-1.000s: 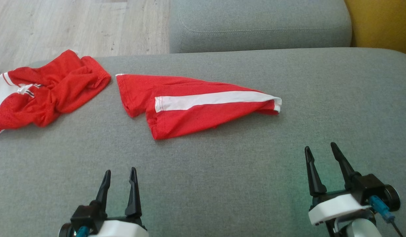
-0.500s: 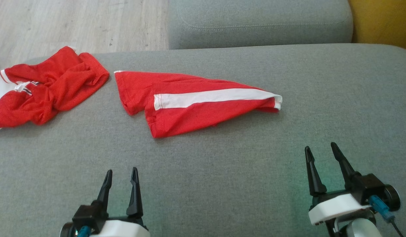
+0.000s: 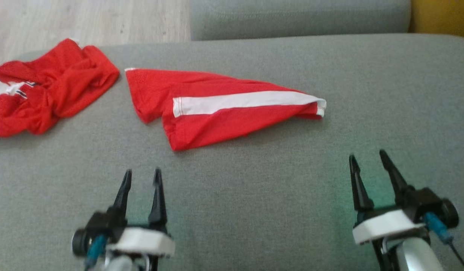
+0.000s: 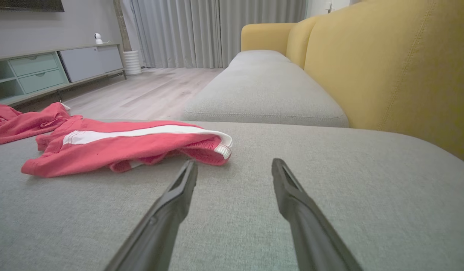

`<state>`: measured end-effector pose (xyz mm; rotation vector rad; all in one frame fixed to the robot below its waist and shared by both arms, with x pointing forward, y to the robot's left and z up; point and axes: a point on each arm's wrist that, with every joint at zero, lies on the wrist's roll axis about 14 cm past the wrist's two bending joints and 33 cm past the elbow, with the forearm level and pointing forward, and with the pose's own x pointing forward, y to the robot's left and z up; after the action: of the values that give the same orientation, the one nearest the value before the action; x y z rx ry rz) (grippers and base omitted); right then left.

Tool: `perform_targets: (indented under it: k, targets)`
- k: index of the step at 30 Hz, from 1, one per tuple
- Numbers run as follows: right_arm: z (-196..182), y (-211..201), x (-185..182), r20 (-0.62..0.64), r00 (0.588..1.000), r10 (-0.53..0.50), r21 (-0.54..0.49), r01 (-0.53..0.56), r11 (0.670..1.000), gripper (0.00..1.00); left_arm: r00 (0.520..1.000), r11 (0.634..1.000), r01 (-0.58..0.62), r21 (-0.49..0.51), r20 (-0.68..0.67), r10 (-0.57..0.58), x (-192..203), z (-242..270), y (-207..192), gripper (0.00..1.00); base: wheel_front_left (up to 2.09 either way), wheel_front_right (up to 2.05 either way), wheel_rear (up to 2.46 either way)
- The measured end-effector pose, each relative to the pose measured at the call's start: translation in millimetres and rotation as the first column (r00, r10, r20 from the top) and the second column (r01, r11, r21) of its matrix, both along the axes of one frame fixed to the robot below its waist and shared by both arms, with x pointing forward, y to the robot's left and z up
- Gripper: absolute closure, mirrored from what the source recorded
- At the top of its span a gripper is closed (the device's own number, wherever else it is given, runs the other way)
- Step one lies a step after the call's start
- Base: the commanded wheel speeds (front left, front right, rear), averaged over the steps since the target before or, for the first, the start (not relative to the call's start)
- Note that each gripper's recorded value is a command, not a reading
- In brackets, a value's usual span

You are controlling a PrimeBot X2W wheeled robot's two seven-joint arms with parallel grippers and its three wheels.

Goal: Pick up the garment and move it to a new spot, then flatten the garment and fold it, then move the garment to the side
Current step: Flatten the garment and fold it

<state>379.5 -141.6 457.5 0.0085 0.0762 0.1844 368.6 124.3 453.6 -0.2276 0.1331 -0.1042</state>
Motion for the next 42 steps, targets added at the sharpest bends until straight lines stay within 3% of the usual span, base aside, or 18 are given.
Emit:
perform_targets:
  k: [6,16,24,42]
  targets:
    - [4.7,0.8,18.2,0.022,1.000,0.003,-0.006,-0.003,1.000,0.00,0.997,0.997,0.073,0.004,-0.003,-0.073,39.0,6.1,-17.3,0.00,0.00,0.00,0.00]
    - [-13.9,-5.8,44.4,-0.013,1.000,-0.010,-0.028,0.009,1.000,0.00,0.974,0.986,0.167,0.011,-0.158,-0.163,112.9,-28.6,-40.5,0.00,0.00,0.00,0.00]
    - [-29.7,-19.0,53.9,-0.047,0.998,-0.043,-0.043,0.041,0.998,0.00,0.950,0.987,0.163,0.000,-0.268,-0.157,132.7,-72.3,-42.5,0.00,0.00,0.00,0.00]
    - [-26.3,-23.6,49.3,-0.042,0.998,-0.055,-0.047,0.053,0.998,0.00,0.946,0.981,0.190,-0.042,-0.259,-0.194,142.7,-68.8,-58.6,0.00,0.00,0.00,0.00]
